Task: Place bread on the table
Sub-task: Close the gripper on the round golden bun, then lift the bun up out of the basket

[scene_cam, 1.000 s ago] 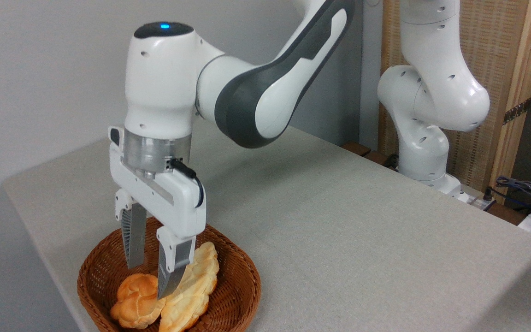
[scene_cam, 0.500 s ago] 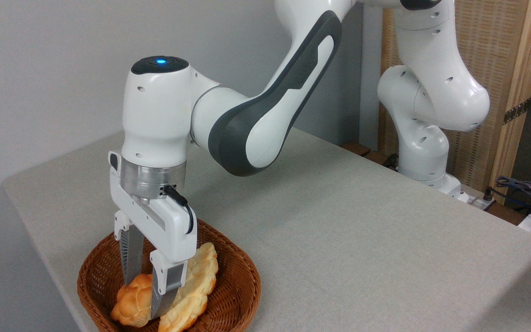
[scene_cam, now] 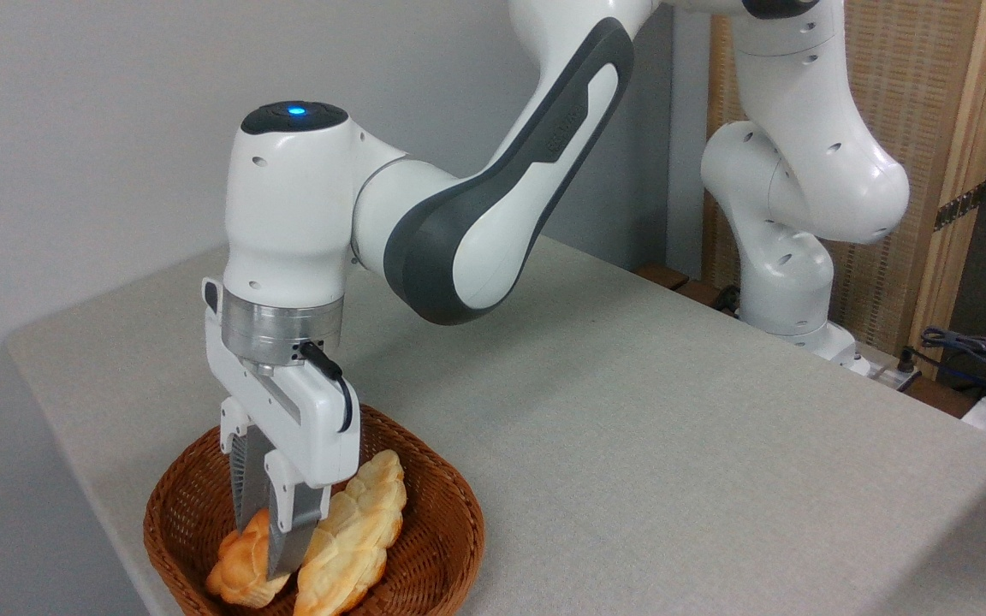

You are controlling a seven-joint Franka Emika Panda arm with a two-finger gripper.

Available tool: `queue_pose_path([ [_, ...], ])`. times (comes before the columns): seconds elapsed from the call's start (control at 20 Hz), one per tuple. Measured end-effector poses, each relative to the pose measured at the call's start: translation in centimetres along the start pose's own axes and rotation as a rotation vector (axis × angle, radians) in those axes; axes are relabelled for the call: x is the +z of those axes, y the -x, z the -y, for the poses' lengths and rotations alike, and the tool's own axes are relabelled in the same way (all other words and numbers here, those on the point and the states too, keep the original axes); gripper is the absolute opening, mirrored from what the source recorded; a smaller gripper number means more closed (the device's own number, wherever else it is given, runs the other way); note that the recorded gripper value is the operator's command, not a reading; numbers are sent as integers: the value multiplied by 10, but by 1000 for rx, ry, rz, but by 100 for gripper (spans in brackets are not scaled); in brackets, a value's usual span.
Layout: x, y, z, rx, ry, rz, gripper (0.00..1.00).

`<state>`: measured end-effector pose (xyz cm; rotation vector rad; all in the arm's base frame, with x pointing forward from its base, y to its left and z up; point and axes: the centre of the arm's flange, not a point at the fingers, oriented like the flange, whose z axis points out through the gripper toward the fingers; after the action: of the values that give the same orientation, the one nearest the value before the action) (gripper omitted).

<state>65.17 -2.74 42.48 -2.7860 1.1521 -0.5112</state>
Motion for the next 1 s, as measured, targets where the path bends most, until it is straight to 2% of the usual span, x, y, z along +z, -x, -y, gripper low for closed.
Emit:
queue_pose_path([
  [0.2,-6,-6,-3,9,-3,-11,41],
  [0.4,-34,-9,-9,18,21,7,48],
  [0.75,-110,8,-31,23,145,127,49],
  [1.0,-122,27,-53,2,272,238,49],
])
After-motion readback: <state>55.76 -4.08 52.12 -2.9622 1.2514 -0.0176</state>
